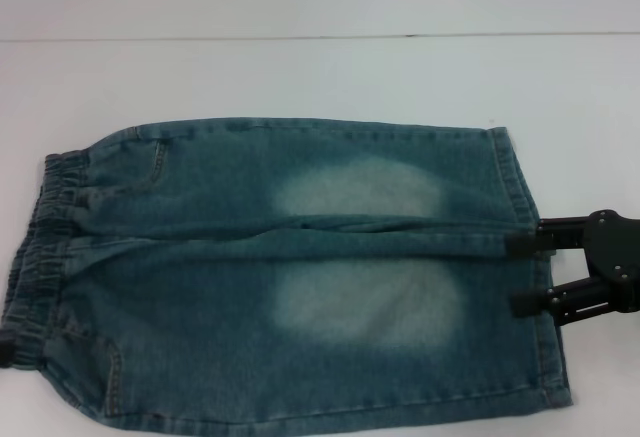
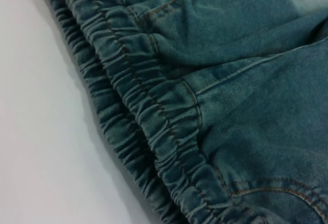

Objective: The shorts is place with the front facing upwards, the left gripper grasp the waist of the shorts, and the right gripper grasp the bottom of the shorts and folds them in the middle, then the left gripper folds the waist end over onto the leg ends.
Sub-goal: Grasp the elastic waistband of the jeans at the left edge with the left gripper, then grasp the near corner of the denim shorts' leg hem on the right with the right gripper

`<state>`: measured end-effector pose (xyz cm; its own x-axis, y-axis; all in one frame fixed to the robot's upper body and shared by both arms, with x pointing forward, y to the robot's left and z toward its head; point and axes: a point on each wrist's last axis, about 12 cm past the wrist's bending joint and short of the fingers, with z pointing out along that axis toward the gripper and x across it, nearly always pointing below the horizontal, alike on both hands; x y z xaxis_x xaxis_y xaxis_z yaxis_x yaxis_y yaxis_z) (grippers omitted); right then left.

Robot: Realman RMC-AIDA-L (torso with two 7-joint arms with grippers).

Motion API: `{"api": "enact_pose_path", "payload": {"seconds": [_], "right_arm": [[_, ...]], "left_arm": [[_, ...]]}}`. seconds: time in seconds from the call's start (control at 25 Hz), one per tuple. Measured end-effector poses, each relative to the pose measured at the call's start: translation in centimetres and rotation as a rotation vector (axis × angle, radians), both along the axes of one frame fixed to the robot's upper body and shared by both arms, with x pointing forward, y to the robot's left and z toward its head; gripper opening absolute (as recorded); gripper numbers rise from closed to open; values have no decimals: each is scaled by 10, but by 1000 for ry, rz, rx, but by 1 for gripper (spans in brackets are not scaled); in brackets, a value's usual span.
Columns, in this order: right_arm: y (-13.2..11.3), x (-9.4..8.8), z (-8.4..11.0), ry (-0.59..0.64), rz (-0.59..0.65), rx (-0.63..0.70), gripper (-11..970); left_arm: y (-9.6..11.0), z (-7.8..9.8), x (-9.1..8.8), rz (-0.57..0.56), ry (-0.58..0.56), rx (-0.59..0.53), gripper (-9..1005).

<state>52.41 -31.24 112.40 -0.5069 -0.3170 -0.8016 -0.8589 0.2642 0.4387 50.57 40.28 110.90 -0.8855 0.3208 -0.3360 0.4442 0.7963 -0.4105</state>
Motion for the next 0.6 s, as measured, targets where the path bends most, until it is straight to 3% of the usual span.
{"api": "enact_pose_path", "payload": {"seconds": [0.16,0.6], "right_arm": [[0,0,0,0,1,0,941],[-2,3,4,18,-17,-2,942]], "left_arm": [[-2,0,1,-3,-1,-1,97],[-9,5,5,-19,-15,-51,49]]}}
